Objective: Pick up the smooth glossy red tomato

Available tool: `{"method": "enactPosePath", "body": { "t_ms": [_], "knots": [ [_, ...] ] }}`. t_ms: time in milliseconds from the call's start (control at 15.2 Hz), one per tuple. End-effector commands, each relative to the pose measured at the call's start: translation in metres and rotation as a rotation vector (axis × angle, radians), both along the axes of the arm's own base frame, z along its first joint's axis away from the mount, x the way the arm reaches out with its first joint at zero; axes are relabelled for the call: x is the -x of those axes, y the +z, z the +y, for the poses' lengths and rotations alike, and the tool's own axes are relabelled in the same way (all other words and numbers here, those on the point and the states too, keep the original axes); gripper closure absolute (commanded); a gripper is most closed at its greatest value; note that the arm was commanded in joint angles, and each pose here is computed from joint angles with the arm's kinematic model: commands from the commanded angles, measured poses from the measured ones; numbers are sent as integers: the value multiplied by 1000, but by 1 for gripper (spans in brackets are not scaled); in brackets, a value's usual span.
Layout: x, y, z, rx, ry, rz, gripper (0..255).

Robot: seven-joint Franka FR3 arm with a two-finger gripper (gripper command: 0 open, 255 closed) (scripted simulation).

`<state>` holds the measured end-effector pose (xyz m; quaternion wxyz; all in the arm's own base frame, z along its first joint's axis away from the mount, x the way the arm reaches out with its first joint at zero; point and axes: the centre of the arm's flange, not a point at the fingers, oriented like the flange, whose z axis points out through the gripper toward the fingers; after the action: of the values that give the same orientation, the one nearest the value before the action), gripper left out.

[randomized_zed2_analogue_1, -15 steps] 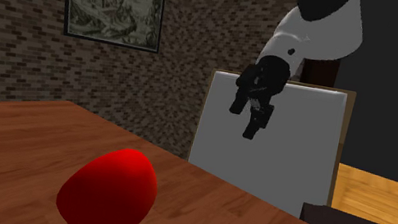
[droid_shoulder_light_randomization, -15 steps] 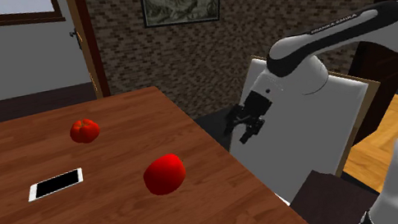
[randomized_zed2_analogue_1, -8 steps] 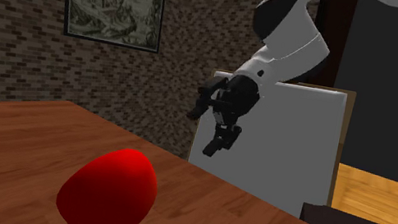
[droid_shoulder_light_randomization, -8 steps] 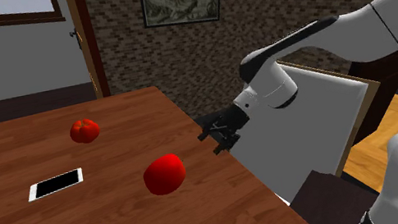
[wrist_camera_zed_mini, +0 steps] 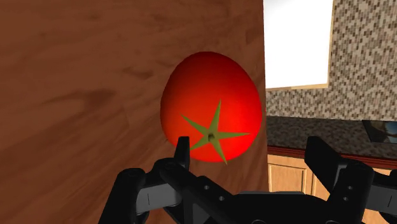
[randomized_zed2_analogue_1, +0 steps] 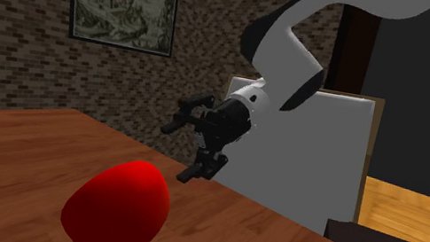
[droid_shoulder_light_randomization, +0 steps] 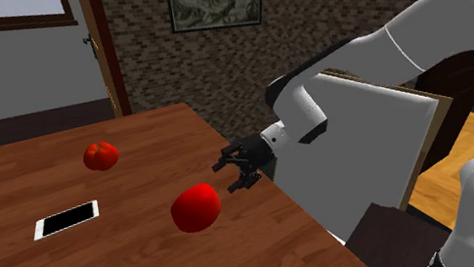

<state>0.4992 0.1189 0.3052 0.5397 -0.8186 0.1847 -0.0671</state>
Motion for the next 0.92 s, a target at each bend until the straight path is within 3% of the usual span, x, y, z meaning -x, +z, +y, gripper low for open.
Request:
{"method": "enactPosePath", "body": {
  "t_ms": [0, 330, 396, 858],
  "knots": [
    [0, -11, 0, -4, -2, -1, 0],
    [0, -30, 0, -4, -2, -1, 0],
    [-1, -29, 0, -4, -2, -1, 255],
    [0, -29, 0, -4, -2, -1, 255]
  ]
}}
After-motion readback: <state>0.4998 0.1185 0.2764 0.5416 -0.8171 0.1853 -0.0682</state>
